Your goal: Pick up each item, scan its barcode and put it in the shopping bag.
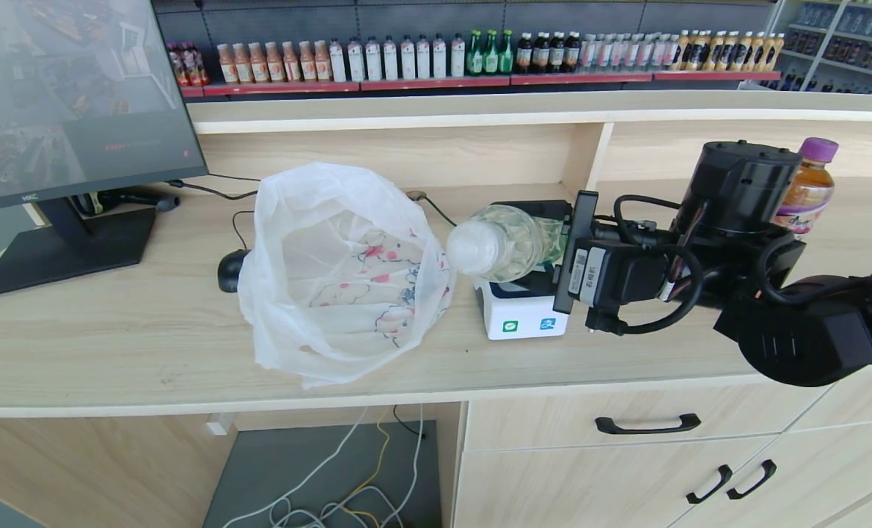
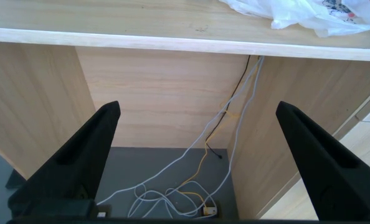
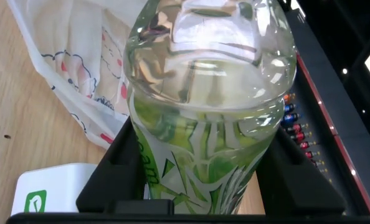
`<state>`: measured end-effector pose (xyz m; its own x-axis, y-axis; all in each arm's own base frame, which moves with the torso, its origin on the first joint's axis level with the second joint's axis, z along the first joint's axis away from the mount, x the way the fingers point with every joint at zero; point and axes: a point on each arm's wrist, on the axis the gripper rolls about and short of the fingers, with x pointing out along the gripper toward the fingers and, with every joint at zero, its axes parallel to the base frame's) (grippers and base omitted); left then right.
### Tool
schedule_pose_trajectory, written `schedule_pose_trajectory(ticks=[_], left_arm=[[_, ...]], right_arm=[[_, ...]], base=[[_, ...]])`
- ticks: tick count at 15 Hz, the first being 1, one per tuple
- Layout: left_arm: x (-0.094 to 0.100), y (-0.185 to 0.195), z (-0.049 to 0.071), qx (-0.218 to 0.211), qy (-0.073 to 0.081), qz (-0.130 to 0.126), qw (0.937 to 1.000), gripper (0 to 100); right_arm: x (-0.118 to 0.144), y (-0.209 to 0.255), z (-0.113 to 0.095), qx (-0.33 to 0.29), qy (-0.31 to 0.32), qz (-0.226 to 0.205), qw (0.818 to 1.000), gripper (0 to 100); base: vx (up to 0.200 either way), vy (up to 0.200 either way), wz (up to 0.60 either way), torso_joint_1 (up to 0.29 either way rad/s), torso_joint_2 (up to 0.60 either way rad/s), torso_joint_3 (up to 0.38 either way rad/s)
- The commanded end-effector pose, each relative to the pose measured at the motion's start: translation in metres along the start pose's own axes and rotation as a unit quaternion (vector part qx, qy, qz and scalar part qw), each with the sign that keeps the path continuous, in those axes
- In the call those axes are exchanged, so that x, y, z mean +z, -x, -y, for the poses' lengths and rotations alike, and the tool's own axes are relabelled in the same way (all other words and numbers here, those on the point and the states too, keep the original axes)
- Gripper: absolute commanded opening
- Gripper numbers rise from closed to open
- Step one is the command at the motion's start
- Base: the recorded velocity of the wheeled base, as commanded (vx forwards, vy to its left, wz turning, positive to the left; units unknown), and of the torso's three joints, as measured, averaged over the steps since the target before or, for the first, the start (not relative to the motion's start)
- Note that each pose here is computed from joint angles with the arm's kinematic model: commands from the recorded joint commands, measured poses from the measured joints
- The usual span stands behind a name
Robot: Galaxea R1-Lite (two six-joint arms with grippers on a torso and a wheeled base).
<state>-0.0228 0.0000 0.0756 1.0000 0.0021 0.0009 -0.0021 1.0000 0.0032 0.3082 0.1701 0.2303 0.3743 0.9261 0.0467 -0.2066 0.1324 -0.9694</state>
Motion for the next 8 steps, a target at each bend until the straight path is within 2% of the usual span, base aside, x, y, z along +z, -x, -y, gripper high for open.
schedule_pose_trajectory(ticks=[1, 8], left_arm=[[0.0, 0.0, 0.0, 0.0, 0.0, 0.0, 1.0, 100], [0.0, 0.0, 0.0, 0.0, 0.0, 0.0, 1.0, 100]], right_arm=[[0.0016, -0.0023, -0.002, 0.003, -0.001, 0.004, 1.0, 0], [0.001, -0.0031, -0.0017, 0.002, 0.0, 0.003, 1.0, 0]], base=[[0.0, 0.0, 0.0, 0.0, 0.0, 0.0], [0.0, 0.0, 0.0, 0.0, 0.0, 0.0]])
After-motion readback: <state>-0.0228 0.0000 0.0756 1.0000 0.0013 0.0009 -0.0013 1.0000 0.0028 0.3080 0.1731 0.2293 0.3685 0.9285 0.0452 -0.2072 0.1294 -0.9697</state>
